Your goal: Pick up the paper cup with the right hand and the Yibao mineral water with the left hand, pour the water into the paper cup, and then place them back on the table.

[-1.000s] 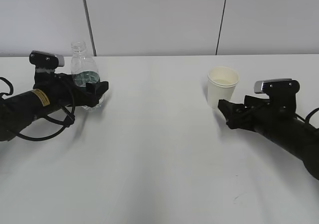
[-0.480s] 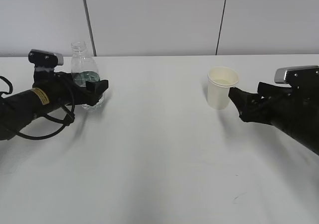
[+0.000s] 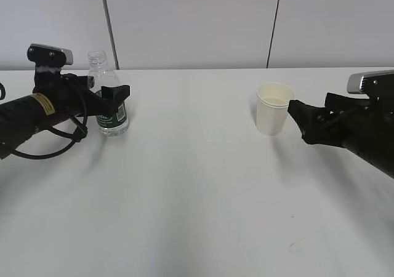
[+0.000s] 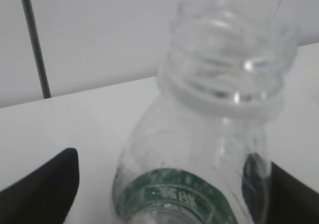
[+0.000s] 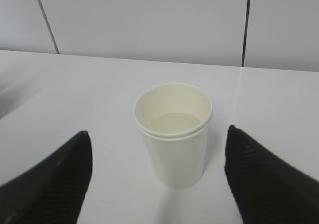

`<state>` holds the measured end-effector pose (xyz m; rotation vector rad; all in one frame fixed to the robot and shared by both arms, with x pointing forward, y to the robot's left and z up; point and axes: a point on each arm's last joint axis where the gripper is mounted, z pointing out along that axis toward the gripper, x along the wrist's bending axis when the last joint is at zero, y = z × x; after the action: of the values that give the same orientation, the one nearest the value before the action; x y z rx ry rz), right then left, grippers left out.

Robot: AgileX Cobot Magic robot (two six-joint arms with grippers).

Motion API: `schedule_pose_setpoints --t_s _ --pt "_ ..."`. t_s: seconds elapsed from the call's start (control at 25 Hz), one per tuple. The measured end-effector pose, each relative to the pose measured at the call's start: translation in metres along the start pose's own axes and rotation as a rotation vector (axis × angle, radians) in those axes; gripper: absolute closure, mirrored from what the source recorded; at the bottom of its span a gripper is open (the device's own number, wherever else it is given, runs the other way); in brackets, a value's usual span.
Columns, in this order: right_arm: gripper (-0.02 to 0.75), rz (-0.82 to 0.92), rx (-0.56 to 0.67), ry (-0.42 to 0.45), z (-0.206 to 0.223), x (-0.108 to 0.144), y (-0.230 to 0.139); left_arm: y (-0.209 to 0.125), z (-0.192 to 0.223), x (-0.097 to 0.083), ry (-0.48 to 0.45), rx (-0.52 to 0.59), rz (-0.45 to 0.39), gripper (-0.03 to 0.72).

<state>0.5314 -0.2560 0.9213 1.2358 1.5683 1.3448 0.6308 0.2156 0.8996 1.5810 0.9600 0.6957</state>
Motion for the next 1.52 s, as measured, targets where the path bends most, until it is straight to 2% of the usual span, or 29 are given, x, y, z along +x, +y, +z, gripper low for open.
schedule_pose_setpoints --t_s 0.2,0.4,0.64,0.92,1.08,1.28,1.52 --pt "0.101 -0.011 0.000 -0.006 -0.004 0.000 0.008 0.017 -0.005 0.000 0.013 -0.012 0.017 0.081" --pt "0.107 -0.019 0.001 -0.012 -0.007 0.001 0.016 0.027 -0.008 -0.001 0.014 -0.025 -0.002 0.081" --pt "0.116 -0.023 0.033 -0.037 0.004 -0.004 0.034 0.042 -0.015 -0.002 0.039 -0.004 0.010 0.085" --pt "0.141 -0.005 0.083 -0.083 0.021 -0.011 0.067 0.070 -0.029 -0.001 0.093 -0.011 0.020 0.098" --pt "0.145 0.002 0.114 -0.124 0.033 -0.017 0.096 0.080 -0.037 0.002 0.155 0.004 -0.017 0.098" --pt "0.145 -0.006 0.194 -0.192 0.044 -0.025 0.133 0.098 -0.036 0.013 0.273 0.133 -0.097 0.109" --pt "0.148 0.003 0.311 -0.281 0.045 -0.033 0.177 0.125 -0.041 0.019 0.424 0.342 -0.134 0.120"
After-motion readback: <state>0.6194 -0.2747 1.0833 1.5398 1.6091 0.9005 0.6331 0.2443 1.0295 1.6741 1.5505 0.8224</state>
